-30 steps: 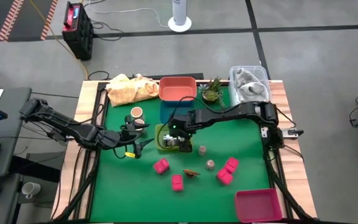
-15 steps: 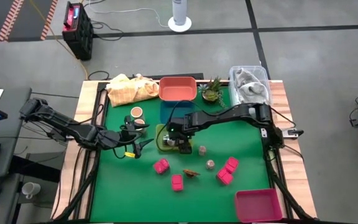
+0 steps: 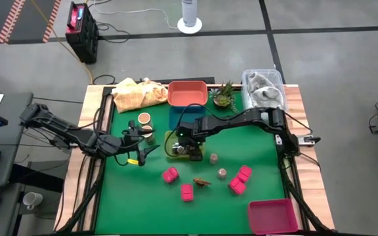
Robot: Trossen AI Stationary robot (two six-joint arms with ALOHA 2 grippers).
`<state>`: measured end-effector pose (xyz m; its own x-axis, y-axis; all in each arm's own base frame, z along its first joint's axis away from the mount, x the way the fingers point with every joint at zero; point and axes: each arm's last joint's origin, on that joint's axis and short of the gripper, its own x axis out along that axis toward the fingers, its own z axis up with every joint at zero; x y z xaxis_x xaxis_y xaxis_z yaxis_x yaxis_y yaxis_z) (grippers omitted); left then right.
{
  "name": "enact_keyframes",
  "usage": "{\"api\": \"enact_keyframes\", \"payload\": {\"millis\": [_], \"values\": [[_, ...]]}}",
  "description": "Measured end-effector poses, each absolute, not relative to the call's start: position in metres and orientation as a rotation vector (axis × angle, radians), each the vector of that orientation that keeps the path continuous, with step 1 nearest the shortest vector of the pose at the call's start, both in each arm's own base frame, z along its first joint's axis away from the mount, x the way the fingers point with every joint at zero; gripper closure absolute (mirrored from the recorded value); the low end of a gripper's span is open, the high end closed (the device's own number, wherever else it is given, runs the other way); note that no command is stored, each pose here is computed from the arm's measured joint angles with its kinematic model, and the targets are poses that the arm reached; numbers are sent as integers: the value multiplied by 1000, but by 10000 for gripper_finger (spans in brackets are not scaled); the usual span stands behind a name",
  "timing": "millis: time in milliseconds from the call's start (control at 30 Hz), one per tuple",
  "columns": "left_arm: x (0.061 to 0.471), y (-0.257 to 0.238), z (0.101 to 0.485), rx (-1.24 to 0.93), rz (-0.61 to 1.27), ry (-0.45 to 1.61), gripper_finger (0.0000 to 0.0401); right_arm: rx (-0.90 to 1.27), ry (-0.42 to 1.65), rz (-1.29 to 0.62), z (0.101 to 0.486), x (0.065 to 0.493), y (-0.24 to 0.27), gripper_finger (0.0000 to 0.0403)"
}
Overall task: Sort spices by type
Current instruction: Remove the gold seasoning bottle from the yellow bin
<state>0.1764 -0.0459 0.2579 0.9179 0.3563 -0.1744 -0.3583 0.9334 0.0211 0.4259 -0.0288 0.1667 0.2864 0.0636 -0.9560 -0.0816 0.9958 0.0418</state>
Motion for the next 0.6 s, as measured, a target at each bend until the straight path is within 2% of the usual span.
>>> {"api": "enact_keyframes", "payload": {"millis": [233,367,600], "values": [[172,-44,257,-40,373,194,105,-78,1326,57,178,423,-31,114],[173,-44,253,-52,381,222,105,-141,1345,37,197,426,-33,114],[180,-39,247,-92,427,240,105,-474,1382,-1,219,427,-31,114]]}}
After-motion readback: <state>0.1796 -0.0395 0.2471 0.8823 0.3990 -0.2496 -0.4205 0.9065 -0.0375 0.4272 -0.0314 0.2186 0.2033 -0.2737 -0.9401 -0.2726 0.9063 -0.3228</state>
